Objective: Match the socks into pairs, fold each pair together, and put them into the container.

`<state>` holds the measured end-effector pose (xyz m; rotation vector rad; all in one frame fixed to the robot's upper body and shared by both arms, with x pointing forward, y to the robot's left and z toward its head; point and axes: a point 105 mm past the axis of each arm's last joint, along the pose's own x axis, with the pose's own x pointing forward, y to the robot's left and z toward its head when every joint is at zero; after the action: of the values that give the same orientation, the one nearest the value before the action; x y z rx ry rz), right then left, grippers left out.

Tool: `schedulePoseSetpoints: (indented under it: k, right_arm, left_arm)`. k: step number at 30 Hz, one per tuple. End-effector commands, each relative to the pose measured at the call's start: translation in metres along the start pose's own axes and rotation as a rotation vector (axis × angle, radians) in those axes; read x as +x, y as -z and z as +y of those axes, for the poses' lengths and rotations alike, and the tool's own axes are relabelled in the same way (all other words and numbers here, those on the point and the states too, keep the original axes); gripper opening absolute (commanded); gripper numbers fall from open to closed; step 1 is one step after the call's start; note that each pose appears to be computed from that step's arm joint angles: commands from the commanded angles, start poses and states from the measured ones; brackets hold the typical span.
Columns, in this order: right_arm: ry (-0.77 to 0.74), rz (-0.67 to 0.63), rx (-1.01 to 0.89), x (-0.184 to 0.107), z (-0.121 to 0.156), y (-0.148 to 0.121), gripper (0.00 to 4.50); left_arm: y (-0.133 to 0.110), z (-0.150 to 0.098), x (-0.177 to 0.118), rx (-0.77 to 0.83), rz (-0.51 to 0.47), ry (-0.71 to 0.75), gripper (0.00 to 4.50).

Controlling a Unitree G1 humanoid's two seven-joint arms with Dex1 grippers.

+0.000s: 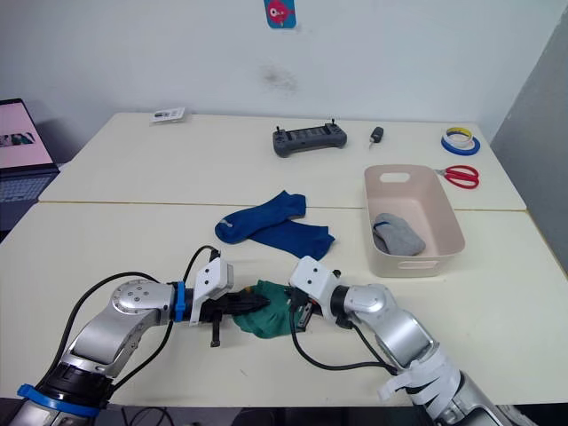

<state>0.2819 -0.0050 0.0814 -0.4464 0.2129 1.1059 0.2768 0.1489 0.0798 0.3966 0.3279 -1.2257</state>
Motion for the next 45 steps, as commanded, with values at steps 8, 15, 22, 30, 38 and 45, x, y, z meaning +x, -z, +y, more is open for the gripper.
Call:
schedulePoseSetpoints:
  k: [8, 15, 22, 30, 38, 45]
  right_arm:
    - [-0.149, -0.225, -0.061, -0.032, 0.012, -0.038, 0.01]
    - [-0.319, -0.15, -0.072, -0.009, 0.042, -0.02, 0.01]
    - [-0.354, -0.035, -0.097, -0.012, 0.047, 0.006, 0.01]
    - [-0.291, -0.089, -0.027, -0.038, 0.041, -0.005, 0.01]
    - [-0.126, -0.128, 0.257, -0.06, 0.016, -0.011, 2.32]
    - [-0.029, -0.01, 0.45, -0.051, -0.003, -0.001, 4.49]
  left_arm:
    - [-0.032, -0.001, -0.013, 0.031, -0.074, 0.032, 0.0]
    - [-0.029, -0.005, -0.008, 0.071, -0.02, 0.075, 0.0]
    - [0.002, -0.002, -0.01, 0.051, 0.068, 0.042, 0.0]
    - [-0.005, 0.001, -0.013, -0.005, -0.024, -0.003, 0.0]
    - [-0.004, -0.004, -0.027, -0.035, 0.002, 0.022, 0.0]
    - [0.019, -0.005, -0.017, -0.02, 0.072, 0.026, 0.0]
